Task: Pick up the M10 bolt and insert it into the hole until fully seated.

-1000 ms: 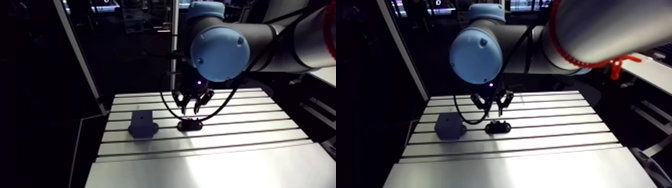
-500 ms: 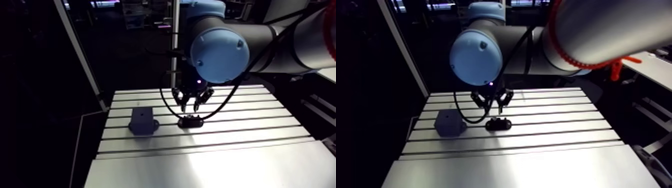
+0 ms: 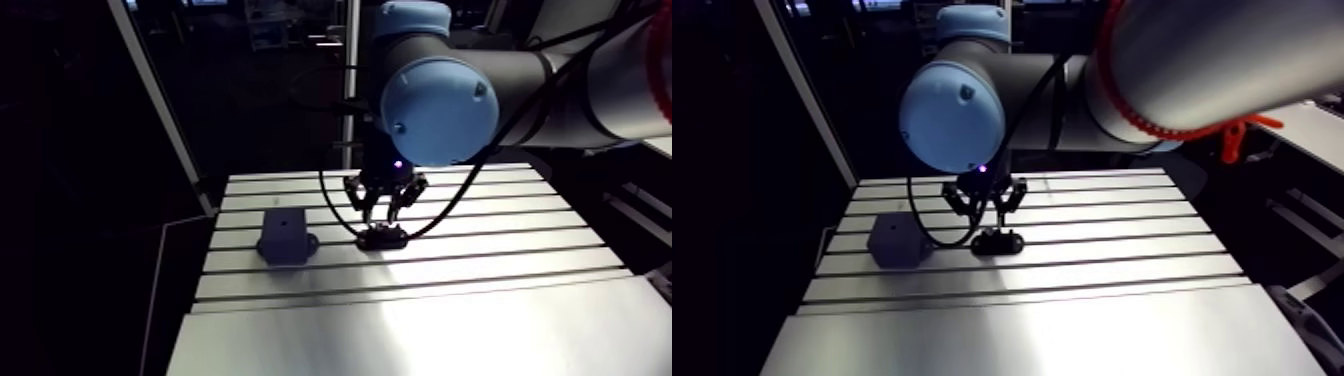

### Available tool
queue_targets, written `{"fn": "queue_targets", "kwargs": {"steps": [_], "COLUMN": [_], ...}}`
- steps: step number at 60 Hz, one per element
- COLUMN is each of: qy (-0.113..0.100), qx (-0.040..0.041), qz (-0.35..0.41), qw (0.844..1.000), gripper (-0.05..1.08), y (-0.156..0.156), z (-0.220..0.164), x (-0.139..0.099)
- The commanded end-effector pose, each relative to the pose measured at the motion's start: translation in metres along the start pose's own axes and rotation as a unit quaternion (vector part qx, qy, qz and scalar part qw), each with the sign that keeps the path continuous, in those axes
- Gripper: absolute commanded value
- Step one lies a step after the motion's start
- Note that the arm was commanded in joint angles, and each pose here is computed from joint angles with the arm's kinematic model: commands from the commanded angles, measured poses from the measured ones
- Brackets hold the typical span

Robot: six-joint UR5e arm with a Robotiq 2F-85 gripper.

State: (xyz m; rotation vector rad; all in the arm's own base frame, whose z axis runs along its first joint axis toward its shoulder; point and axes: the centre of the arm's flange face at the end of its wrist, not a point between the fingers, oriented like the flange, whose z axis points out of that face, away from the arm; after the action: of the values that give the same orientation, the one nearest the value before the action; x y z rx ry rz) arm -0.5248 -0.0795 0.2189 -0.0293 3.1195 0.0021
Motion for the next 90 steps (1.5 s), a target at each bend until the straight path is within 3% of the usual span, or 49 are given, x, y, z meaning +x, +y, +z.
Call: {"fn": "queue_targets", "kwargs": {"steps": [1, 90], "qy": [-0.004, -0.012], "qx": [0.0005, 0.0010], "qz": [-0.001, -0.014], "qw": [1.000, 1.000], "gripper": [0.53, 0.58], "y": [0.0000, 0.0037], "z": [0.0040, 0.0138], "x": [0.0003, 0.0032]}}
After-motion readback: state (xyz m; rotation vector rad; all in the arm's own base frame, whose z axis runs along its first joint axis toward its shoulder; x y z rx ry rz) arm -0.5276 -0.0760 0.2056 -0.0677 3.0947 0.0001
